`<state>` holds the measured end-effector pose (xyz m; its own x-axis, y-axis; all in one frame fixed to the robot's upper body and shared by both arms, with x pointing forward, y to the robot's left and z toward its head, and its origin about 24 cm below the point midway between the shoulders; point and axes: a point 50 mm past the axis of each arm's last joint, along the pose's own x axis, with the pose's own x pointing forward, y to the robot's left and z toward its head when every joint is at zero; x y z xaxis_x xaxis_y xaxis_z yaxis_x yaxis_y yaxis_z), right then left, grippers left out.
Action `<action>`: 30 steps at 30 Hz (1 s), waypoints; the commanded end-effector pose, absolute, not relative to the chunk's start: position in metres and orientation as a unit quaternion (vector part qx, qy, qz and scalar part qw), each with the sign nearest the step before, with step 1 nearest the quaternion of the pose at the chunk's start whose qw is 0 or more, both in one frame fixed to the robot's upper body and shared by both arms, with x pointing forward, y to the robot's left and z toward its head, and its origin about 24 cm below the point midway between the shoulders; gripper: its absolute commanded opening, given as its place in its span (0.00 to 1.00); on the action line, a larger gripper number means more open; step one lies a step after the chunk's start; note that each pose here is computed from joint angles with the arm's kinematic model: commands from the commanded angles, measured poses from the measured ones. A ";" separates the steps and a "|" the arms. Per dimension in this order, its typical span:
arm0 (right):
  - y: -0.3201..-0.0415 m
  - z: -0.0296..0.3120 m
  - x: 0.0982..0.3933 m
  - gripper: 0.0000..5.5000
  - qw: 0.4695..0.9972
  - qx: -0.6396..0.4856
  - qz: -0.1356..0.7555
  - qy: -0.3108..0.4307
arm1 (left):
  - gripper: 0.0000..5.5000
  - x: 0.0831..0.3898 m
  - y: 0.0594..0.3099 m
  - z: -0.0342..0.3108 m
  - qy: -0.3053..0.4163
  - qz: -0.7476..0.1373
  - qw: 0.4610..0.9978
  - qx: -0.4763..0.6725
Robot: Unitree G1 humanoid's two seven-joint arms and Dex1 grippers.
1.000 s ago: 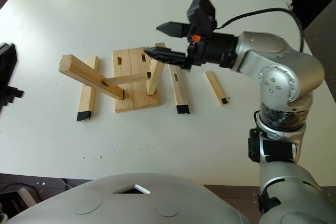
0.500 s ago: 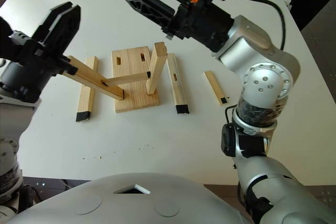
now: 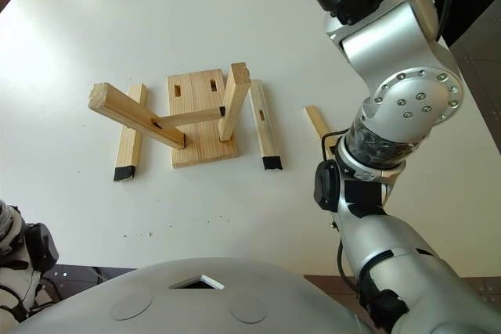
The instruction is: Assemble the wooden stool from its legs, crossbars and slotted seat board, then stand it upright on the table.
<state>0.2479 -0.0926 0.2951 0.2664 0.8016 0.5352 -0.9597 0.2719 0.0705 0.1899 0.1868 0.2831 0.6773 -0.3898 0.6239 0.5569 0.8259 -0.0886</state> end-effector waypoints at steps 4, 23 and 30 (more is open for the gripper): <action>-0.079 0.173 0.257 0.70 0.839 0.066 0.540 0.033 | 0.20 0.203 0.157 0.124 0.072 -0.234 0.967 -0.077; -0.146 0.272 0.291 0.70 0.829 0.223 0.484 -0.169 | 0.20 0.199 0.225 0.256 -0.303 -0.173 0.908 -0.232; -0.174 0.179 0.329 0.70 0.934 0.011 0.353 -0.049 | 0.20 0.186 0.284 0.162 -0.094 -0.161 0.969 -0.163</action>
<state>0.3186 -0.1631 0.2276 0.6493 0.7031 0.2899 -0.7452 0.6644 0.0574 0.1975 0.2504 0.1881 0.8883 -0.2509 0.3846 0.3822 0.8682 -0.3164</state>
